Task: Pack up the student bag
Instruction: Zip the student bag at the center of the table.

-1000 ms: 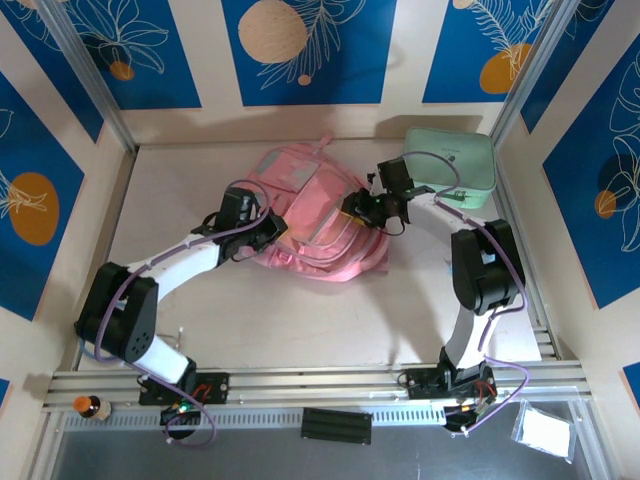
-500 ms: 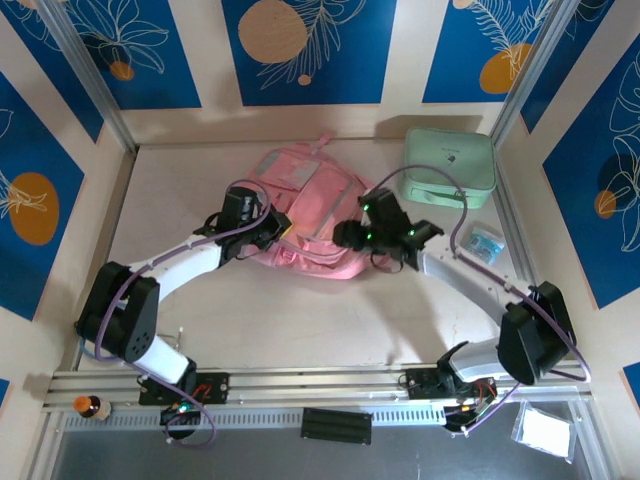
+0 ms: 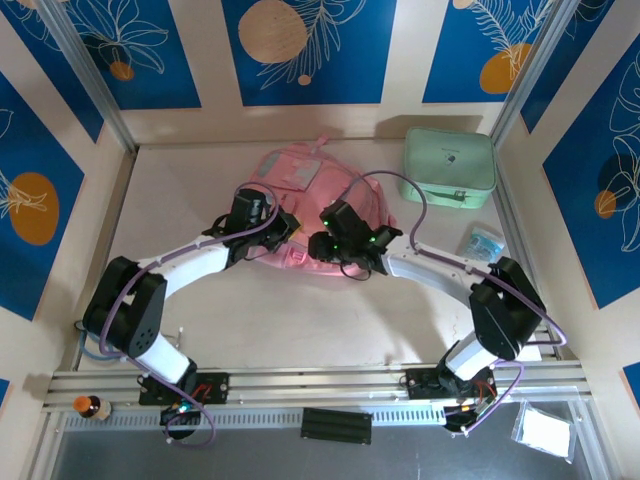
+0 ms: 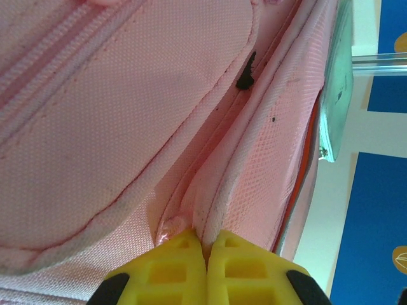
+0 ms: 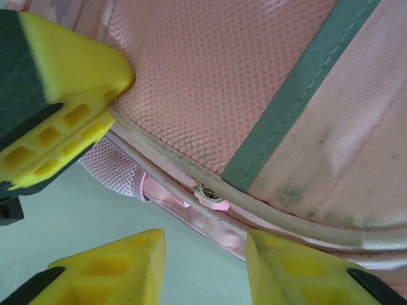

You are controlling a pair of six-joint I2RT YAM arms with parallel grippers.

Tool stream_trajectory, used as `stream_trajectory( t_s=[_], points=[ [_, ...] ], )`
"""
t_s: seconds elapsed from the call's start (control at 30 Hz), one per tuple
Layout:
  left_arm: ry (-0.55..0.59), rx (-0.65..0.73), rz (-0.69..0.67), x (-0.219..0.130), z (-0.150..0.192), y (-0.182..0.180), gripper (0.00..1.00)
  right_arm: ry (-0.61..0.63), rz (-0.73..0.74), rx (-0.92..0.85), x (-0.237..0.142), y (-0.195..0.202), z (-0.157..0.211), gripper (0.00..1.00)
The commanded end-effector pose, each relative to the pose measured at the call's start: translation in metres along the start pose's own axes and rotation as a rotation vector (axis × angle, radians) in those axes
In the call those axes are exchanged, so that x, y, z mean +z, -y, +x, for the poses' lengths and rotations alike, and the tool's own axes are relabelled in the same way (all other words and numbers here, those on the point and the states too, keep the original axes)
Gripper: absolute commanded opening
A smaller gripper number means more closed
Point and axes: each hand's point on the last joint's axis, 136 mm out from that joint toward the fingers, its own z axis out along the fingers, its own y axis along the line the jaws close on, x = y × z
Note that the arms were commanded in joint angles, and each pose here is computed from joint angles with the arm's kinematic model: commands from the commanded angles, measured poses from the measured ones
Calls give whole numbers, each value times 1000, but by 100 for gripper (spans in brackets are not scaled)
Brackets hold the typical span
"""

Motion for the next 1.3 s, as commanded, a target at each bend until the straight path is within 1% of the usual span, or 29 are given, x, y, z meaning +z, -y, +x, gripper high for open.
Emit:
stream_trajectory(
  t_s=[0.0, 0.1, 0.23, 0.27, 0.33, 0.37, 0.43, 0.5, 0.63, 0.67, 0.73, 0.87, 1.07, 1.17, 1.23, 1.27],
  points=[
    [-16, 48, 121, -2, 2, 42, 0, 42, 17, 35, 1, -6, -14, 36],
    [-16, 51, 123, -2, 2, 43, 0, 48, 89, 37, 8, 4, -17, 33],
    [-22, 54, 121, -3, 4, 42, 0, 45, 108, 0, 16, 2, -20, 33],
    [-23, 53, 116, -2, 5, 41, 0, 47, 115, -10, 18, 1, -21, 33],
    [-25, 52, 115, -2, 5, 40, 0, 48, 149, -25, 22, 3, -22, 39],
    [-25, 51, 115, -2, 5, 40, 0, 49, 178, -24, 23, 6, -23, 40],
    [-24, 51, 113, -2, 5, 39, 0, 53, 234, -11, 25, 15, -23, 39],
    [-23, 50, 109, -3, 5, 38, 0, 53, 257, -1, 26, 21, -23, 36],
    [-15, 41, 124, -4, 5, 38, 0, 12, 230, -3, 24, 31, -18, 20],
    [-14, 37, 130, -4, 5, 38, 0, 11, 218, -10, 21, 34, -18, 18],
    [-15, 30, 132, -3, 4, 36, 0, 13, 182, -34, 15, 37, -15, 16],
    [-13, 25, 129, -2, 2, 32, 0, 27, 150, -53, 2, 58, -9, 16],
    [-11, 29, 113, -4, -1, 27, 0, 51, 191, -38, -9, 101, -9, 16],
    [-17, 33, 108, -3, -1, 26, 0, 56, 148, -91, -15, 94, -14, 19],
    [-19, 34, 106, -3, 0, 26, 0, 31, 62, -142, -21, 75, -14, 24],
    [-20, 36, 107, -4, 0, 26, 0, 21, 20, -167, -24, 66, -13, 28]
  ],
)
